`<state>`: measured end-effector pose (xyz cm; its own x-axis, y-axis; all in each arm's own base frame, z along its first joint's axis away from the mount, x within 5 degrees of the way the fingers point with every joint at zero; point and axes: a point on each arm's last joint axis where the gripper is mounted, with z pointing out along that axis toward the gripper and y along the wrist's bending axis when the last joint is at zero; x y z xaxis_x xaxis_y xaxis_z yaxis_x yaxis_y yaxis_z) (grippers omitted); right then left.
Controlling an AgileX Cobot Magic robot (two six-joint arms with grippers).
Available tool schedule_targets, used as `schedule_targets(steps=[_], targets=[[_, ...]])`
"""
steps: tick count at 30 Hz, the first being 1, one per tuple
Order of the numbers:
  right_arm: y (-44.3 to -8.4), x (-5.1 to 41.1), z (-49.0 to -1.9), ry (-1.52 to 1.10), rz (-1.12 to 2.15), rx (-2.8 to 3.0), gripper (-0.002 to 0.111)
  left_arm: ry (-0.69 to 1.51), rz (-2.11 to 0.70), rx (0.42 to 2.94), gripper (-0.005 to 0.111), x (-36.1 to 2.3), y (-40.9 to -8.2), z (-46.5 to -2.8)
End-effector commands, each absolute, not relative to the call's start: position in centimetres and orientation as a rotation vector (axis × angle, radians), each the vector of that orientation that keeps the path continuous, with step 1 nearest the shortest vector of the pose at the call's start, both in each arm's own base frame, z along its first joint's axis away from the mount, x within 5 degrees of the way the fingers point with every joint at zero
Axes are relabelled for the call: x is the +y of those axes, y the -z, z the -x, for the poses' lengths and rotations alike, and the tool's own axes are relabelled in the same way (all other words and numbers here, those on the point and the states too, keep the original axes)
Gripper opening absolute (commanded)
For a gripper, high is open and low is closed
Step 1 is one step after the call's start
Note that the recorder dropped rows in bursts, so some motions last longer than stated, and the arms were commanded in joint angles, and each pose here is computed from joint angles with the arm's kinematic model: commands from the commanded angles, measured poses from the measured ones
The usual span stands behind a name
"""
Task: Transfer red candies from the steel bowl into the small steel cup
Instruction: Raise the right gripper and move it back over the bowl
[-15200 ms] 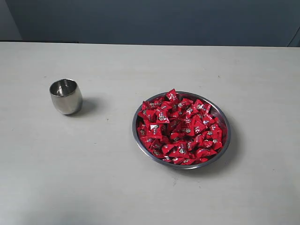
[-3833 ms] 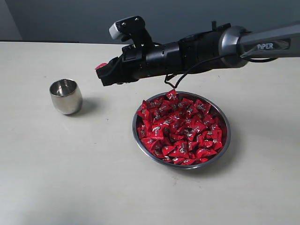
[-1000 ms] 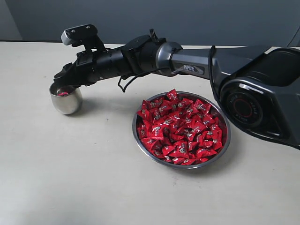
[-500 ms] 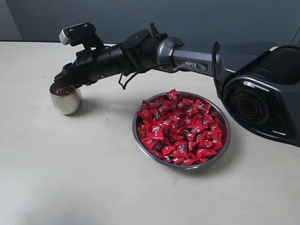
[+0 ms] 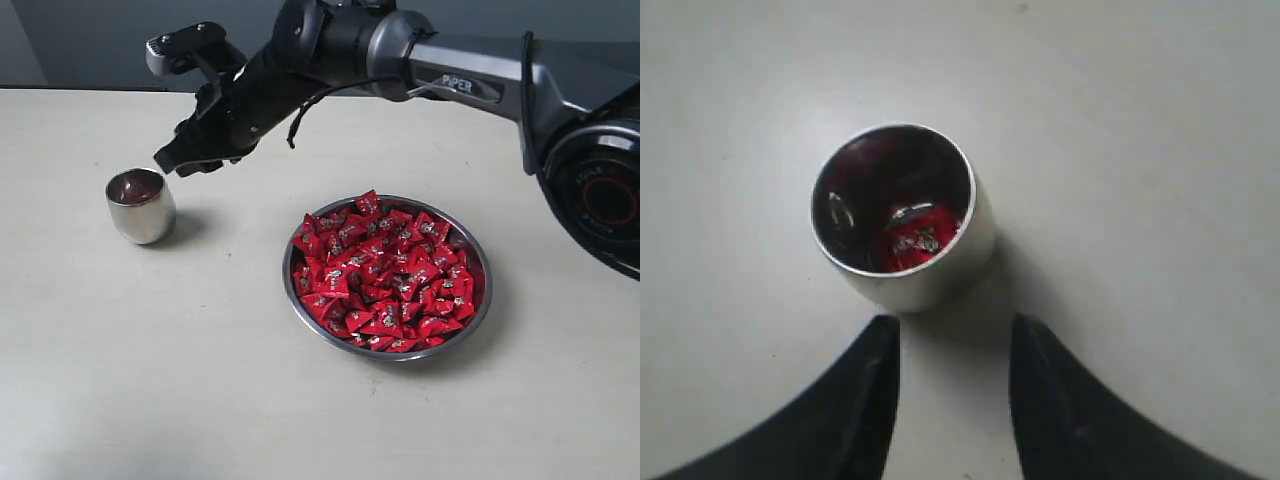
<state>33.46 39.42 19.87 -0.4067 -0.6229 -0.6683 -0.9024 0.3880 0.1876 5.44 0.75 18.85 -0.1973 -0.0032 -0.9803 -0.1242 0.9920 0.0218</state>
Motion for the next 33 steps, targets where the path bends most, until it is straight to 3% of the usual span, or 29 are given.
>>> schedule_targets(steps=[1, 3, 13, 18, 22, 33], targets=[[-22.3, 36.3, -35.5, -0.740, 1.215, 2.209, 0.026, -0.107, 0.097, 1.767, 0.000, 0.7, -18.7, -5.4], [-23.5, 35.3, -36.0, -0.739, 1.197, 2.208, 0.022, -0.107, 0.097, 1.767, 0.000, 0.7, -18.7, -5.4], [-27.6, 30.6, -37.4, -0.650, 1.103, 2.272, 0.022, -0.107, 0.097, 1.767, 0.000, 0.7, -18.7, -5.4], [-27.7, 26.5, -37.1, -0.602, 0.949, 2.294, 0.022, -0.107, 0.097, 1.767, 0.000, 0.7, -18.7, -5.4], [-28.0, 22.7, -34.3, -0.517, 0.846, 2.216, 0.022, -0.107, 0.097, 1.767, 0.000, 0.7, -18.7, -5.4], [-24.8, 13.8, -28.7, -0.390, 0.597, 2.310, 0.022, -0.107, 0.097, 1.767, 0.000, 0.7, -18.7, -5.4]])
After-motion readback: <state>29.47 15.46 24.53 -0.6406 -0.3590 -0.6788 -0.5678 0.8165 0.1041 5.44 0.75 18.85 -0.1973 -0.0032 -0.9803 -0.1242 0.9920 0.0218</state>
